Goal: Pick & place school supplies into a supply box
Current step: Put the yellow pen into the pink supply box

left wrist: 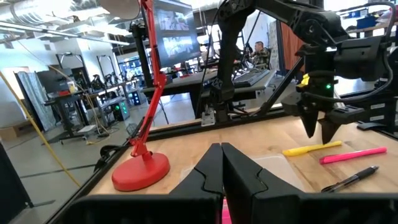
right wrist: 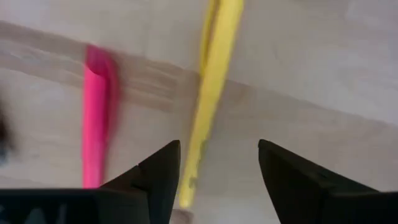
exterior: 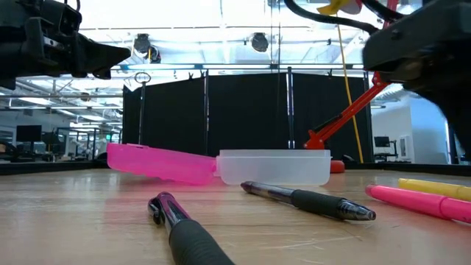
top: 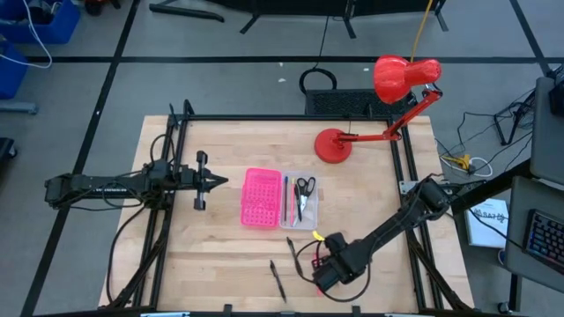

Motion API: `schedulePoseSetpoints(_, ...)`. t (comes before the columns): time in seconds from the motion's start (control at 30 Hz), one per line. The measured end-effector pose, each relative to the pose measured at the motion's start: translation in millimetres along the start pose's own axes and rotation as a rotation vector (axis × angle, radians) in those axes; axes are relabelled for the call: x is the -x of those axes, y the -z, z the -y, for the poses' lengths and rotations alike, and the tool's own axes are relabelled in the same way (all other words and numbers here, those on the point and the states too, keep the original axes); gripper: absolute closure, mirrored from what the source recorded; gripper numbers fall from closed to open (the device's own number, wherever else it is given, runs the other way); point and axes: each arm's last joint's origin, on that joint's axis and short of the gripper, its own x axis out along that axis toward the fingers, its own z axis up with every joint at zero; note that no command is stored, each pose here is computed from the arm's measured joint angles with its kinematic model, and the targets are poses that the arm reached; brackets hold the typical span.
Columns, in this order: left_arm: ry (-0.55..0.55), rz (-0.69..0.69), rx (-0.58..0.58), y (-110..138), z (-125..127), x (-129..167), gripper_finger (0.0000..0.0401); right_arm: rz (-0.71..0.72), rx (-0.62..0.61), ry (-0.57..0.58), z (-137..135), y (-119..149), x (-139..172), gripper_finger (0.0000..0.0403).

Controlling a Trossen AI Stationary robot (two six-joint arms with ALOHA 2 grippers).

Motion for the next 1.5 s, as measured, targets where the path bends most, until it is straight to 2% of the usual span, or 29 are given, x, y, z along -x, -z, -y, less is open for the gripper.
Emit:
schedulePoseSetpoints(0.37,0.0,-0.002,0.014,0,0,0,0.0393,0.014,0.032,-0.019,-3,-5,-1,0.0215)
schedulePoseSetpoints(0.7,0.002,-0.009,0.015,1,0,0,0.0393,-0.04,0.032,-0.063,13,-14,-46,0.0254)
schedulePoseSetpoints(0.87,0.002,-0.009,0.015,1,0,0,0.0393,-0.07,0.045,-0.03,18,-15,-55,0.0287)
schedulePoseSetpoints(1.0,0.002,-0.009,0.015,1,0,0,0.0393,-0.086,0.047,-0.011,21,-16,-58,0.0346)
schedulePoseSetpoints(1.1,0.002,-0.009,0.015,1,0,0,0.0393,-0.098,0.07,-0.01,21,-16,-58,0.0384)
schedulePoseSetpoints(1.27,0.002,-0.009,0.015,1,0,0,0.0393,-0.089,0.071,-0.031,21,-17,-52,0.0378)
schedulePoseSetpoints(1.5,0.002,-0.009,0.015,1,0,0,0.0393,-0.011,0.087,-0.235,25,-14,-12,0.0384)
